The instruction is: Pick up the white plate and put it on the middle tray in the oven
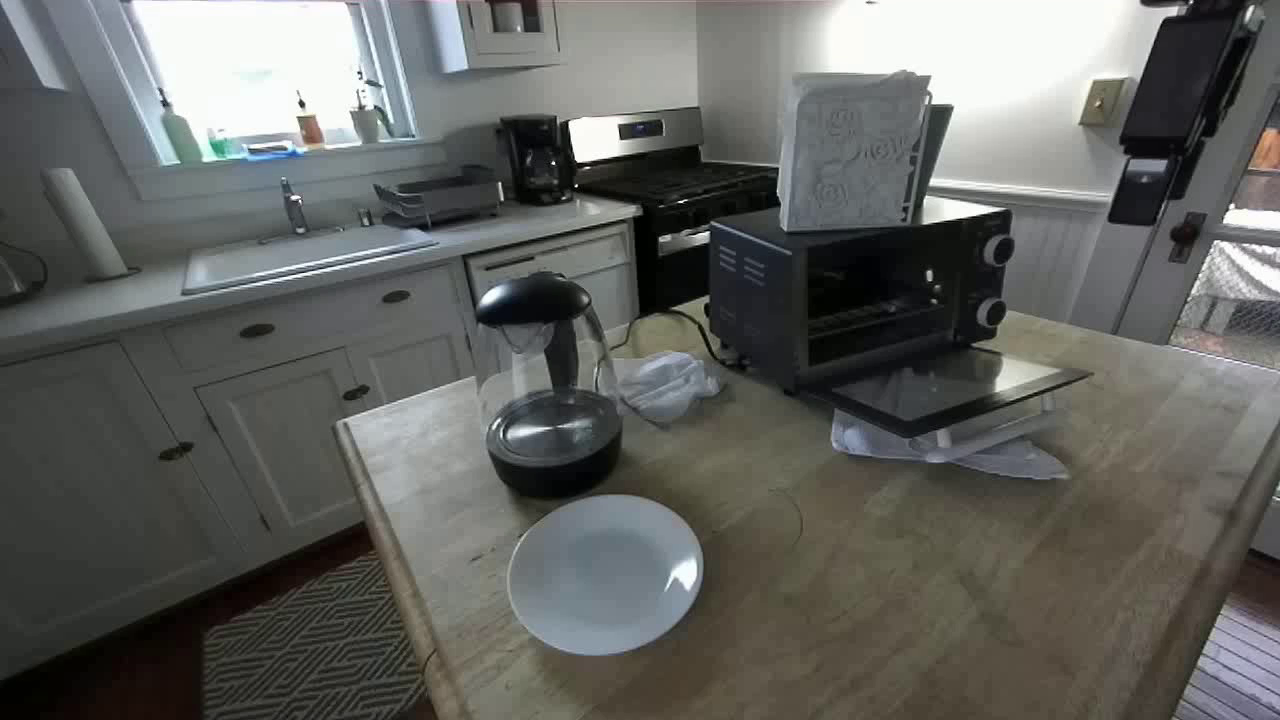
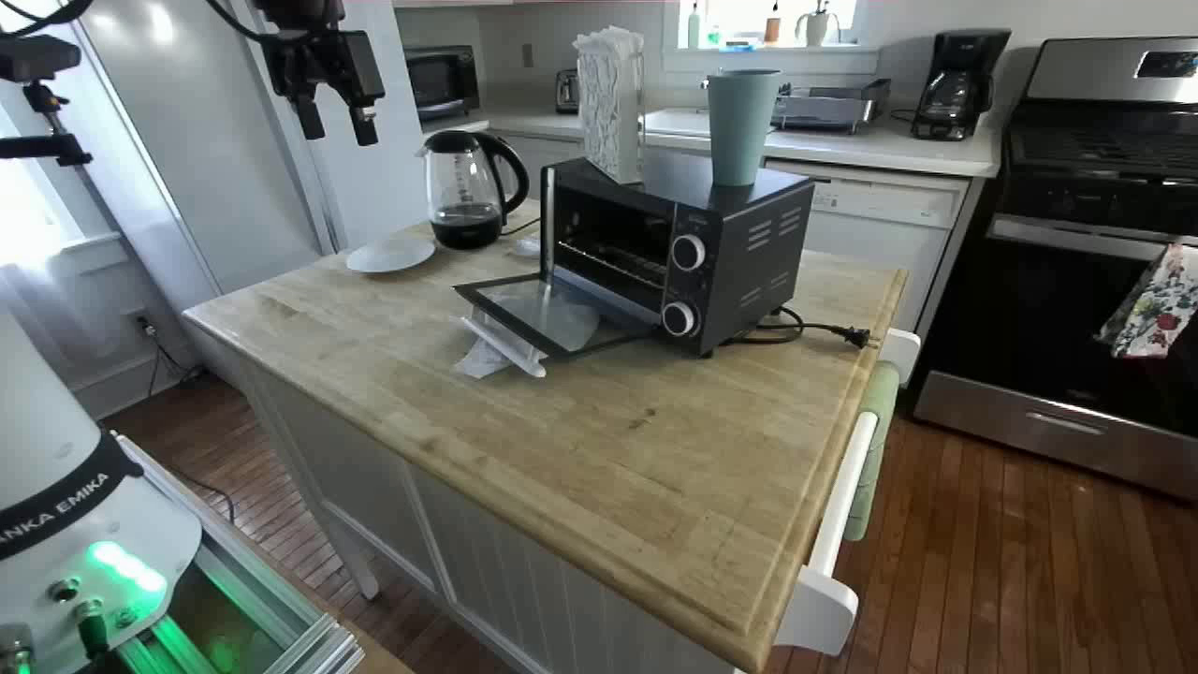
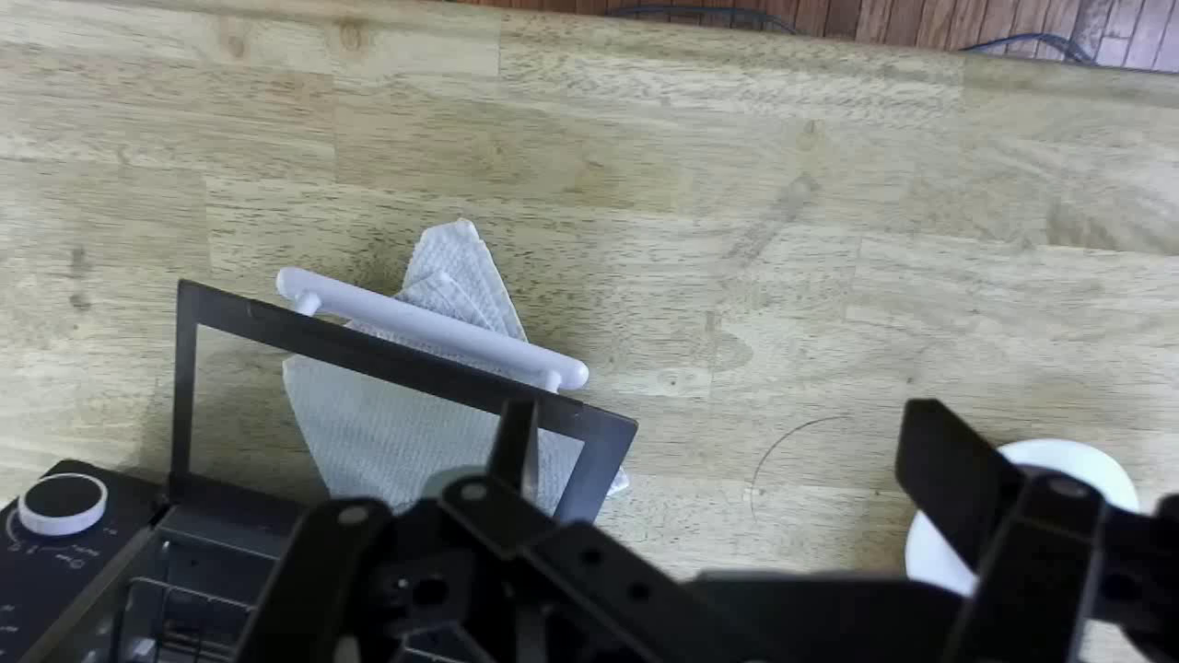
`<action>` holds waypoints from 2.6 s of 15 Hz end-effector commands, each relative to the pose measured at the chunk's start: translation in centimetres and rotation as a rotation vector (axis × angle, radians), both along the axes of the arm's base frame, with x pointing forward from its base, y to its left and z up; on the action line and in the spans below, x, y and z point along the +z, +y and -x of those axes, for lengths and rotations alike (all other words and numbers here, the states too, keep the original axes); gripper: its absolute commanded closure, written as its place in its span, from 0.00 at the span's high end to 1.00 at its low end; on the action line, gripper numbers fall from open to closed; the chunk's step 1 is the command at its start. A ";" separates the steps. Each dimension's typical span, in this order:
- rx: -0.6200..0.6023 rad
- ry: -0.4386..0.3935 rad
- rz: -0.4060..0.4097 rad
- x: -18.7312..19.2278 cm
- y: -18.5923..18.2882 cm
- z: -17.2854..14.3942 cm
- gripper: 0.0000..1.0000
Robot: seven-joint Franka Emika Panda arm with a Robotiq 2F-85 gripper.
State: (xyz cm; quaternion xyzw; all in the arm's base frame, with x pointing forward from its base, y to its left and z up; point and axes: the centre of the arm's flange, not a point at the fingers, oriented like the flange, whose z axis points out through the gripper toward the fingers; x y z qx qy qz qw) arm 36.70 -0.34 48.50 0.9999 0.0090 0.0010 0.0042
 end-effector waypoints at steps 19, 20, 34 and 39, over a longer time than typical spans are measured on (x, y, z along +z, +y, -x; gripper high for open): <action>0.000 0.000 0.000 0.0 0.0 0.0 1.00; 0.000 0.000 0.000 0.0 0.0 0.0 1.00; 0.079 0.030 -0.231 -3.5 6.3 -4.0 1.00; 0.039 0.077 -0.401 -8.2 10.4 -7.2 1.00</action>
